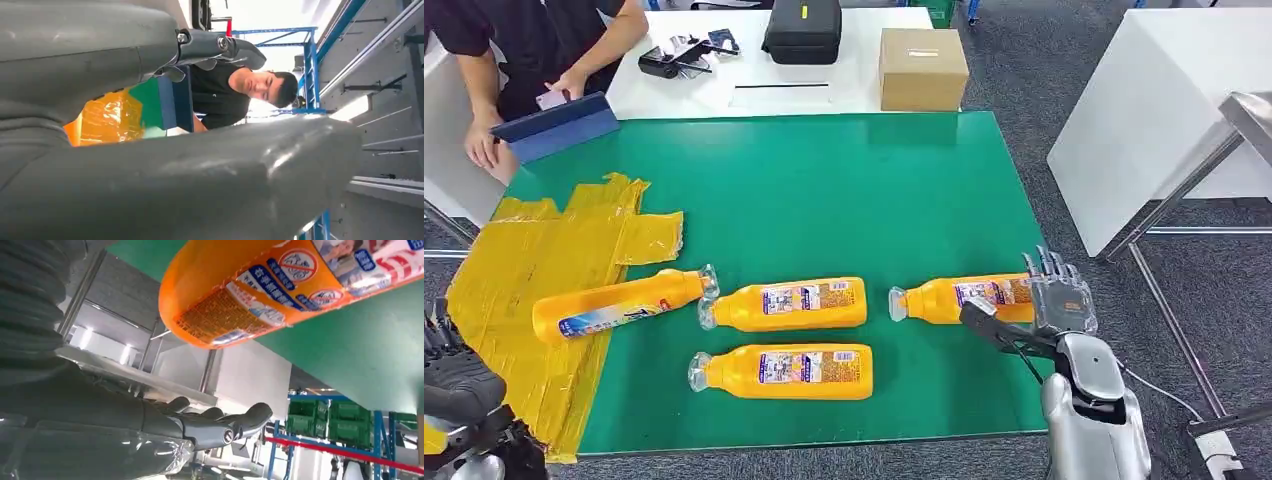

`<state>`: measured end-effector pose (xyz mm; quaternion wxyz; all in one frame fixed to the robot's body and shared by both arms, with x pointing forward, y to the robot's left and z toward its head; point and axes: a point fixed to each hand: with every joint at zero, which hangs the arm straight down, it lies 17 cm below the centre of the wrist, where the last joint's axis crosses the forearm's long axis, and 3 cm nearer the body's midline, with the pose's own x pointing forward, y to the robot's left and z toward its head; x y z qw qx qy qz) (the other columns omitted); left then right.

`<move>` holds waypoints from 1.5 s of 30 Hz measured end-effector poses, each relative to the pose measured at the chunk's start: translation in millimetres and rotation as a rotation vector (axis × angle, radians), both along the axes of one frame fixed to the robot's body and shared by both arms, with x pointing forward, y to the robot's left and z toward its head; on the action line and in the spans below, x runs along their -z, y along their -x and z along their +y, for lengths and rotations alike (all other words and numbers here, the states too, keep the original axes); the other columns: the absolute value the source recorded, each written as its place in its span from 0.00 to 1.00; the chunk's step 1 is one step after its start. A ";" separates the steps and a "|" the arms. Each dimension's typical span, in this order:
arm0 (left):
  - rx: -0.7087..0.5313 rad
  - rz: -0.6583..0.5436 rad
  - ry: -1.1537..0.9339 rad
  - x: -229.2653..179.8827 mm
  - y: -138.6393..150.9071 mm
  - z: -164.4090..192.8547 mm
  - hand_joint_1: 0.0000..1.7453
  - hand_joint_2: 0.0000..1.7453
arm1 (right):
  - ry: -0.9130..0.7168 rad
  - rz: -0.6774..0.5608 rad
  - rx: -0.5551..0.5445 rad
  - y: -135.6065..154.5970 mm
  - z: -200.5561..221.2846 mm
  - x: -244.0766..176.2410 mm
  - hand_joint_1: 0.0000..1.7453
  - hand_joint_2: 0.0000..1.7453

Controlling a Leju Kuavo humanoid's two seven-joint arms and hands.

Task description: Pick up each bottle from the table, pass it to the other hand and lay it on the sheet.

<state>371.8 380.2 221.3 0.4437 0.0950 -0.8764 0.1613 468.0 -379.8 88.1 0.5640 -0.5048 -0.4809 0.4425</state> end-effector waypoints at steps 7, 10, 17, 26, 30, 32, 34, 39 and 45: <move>0.002 -0.001 0.009 -0.3 -0.5 1.1 0.00 0.00 | -0.004 0.021 0.013 -4.4 -3.1 7.7 0.00 1.00; 0.003 0.002 0.010 -0.1 -1.0 1.8 0.00 0.00 | -0.005 0.026 0.019 -7.0 -4.8 9.5 0.00 1.00; 0.001 0.010 0.014 0.7 -1.9 3.4 0.00 0.00 | -0.002 0.038 0.022 -14.9 -1.0 11.8 0.00 1.00; -0.003 0.006 0.015 -3.7 -5.9 4.1 0.00 0.00 | 0.028 0.069 -0.007 -28.1 9.3 18.7 0.00 1.00; -0.003 0.004 0.017 -4.4 -7.4 4.2 0.00 0.00 | 0.034 0.084 -0.013 -29.1 10.7 23.8 0.00 1.00; -0.005 0.002 0.018 -5.6 -9.5 4.6 0.00 0.00 | 0.040 0.094 -0.020 -28.9 12.3 27.5 0.00 1.00; -0.005 -0.002 0.016 -7.7 -11.8 5.4 0.00 0.00 | 0.043 0.105 -0.028 -29.8 14.7 30.9 0.00 1.00; -0.005 -0.009 0.017 -10.7 -15.4 11.1 0.00 0.00 | 0.058 0.140 -0.059 -31.4 19.9 42.9 0.00 1.00; -0.005 -0.019 0.023 -13.2 -15.2 18.2 0.00 0.00 | 0.094 0.175 -0.108 -44.0 14.9 52.2 0.00 1.00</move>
